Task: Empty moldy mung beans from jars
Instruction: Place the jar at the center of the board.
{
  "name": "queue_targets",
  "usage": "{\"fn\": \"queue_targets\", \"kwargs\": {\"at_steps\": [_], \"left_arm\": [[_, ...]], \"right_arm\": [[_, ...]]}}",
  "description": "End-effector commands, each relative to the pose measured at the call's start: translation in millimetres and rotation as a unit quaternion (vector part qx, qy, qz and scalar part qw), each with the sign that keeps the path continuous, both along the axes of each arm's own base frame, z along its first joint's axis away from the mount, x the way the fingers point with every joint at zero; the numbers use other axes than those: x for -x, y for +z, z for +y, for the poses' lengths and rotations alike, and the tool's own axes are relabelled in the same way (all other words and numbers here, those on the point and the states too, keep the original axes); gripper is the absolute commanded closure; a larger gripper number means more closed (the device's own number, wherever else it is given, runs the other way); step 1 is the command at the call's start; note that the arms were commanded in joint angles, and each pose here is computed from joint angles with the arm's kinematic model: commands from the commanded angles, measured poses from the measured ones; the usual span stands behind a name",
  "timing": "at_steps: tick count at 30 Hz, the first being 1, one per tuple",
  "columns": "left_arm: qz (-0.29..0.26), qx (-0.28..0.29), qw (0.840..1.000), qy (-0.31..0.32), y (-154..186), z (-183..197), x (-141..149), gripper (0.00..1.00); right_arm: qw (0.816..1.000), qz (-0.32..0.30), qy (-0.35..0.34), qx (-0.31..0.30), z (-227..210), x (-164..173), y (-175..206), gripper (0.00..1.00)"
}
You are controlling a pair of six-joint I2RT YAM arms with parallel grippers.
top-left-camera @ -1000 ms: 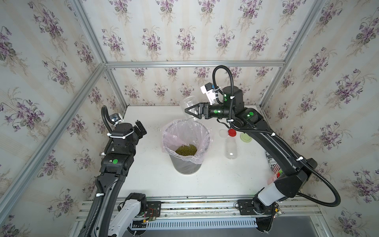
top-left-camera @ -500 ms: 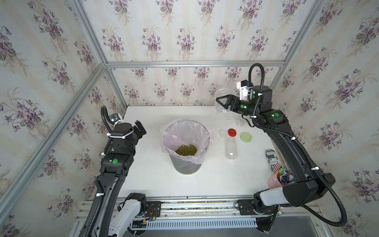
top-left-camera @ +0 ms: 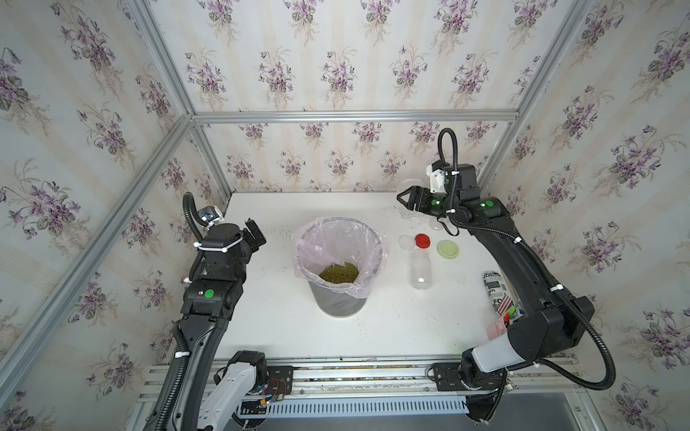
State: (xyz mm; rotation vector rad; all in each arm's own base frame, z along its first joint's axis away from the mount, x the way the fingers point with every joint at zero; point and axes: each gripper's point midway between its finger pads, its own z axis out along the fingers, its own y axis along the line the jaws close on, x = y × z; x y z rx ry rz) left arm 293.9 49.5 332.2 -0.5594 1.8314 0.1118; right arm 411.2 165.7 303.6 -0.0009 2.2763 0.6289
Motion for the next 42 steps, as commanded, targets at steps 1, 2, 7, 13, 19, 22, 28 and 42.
{"fn": "queue_targets", "kwargs": {"at_steps": [1,2,7,13,19,22,28,42], "left_arm": [[-0.014,0.008,1.0,0.004,6,1,-1,0.0],[-0.014,0.009,1.0,0.005,7,1,-1,0.0],[-0.012,0.01,1.0,0.005,5,1,-2,0.0],[-0.011,0.011,1.0,0.005,5,1,-2,0.0],[-0.01,0.012,1.0,0.004,4,0,-2,0.0],[-0.009,0.013,1.0,0.003,4,0,-3,0.0],[-0.008,0.011,1.0,0.005,3,1,-3,0.0],[-0.007,0.012,1.0,0.005,2,0,-4,0.0]], "right_arm": [[0.999,0.013,-0.024,0.037,-13,-3,-26,0.93],[0.999,0.02,-0.023,0.04,-13,-1,-36,0.93],[0.997,0.05,-0.029,0.057,-17,7,-81,0.94],[0.995,0.065,-0.01,0.068,-7,17,-112,0.94],[0.996,0.066,-0.002,0.066,-1,14,-124,0.94],[0.996,0.063,0.006,0.062,5,11,-125,0.94],[0.996,0.057,0.006,0.061,11,6,-134,0.94],[0.993,0.075,0.021,0.087,26,10,-171,0.94]]}}
